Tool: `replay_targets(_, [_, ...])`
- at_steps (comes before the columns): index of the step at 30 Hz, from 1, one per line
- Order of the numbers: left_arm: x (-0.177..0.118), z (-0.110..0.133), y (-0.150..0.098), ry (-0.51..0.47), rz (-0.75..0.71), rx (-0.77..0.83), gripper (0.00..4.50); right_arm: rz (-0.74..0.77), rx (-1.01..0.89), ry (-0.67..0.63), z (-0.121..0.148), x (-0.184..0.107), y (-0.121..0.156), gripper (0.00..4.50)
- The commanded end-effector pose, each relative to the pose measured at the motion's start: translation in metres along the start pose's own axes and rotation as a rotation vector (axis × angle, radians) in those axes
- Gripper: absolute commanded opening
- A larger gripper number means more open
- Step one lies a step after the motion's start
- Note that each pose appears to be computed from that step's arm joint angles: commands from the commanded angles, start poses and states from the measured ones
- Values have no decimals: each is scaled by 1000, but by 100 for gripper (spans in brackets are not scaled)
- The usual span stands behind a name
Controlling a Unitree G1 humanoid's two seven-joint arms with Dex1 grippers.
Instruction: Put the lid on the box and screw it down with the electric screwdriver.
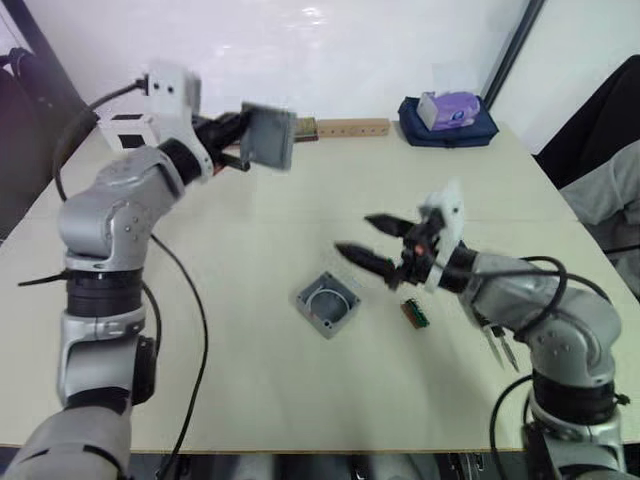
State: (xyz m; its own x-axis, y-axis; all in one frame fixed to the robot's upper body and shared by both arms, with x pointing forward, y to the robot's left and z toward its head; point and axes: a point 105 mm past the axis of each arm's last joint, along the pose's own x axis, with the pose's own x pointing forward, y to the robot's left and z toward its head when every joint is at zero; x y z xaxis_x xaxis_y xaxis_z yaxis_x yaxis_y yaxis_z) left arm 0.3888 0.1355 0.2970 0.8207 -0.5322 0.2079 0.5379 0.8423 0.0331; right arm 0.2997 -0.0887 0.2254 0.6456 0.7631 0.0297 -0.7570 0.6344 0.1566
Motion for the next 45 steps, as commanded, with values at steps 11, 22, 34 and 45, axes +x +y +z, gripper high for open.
replay_targets(11, [13,-4,-49,-68,-167,-48,5,31,60,-126,35,11,12,450])
replay_targets(22, [6,-8,-73,-54,-289,-76,5,6,151,-162,40,10,8,450])
replay_targets(34, [4,-14,-73,-31,-301,-57,0,6,160,-151,42,16,12,173])
replay_targets(45, [0,-17,-77,-26,-320,-57,0,3,152,-126,37,14,14,17])
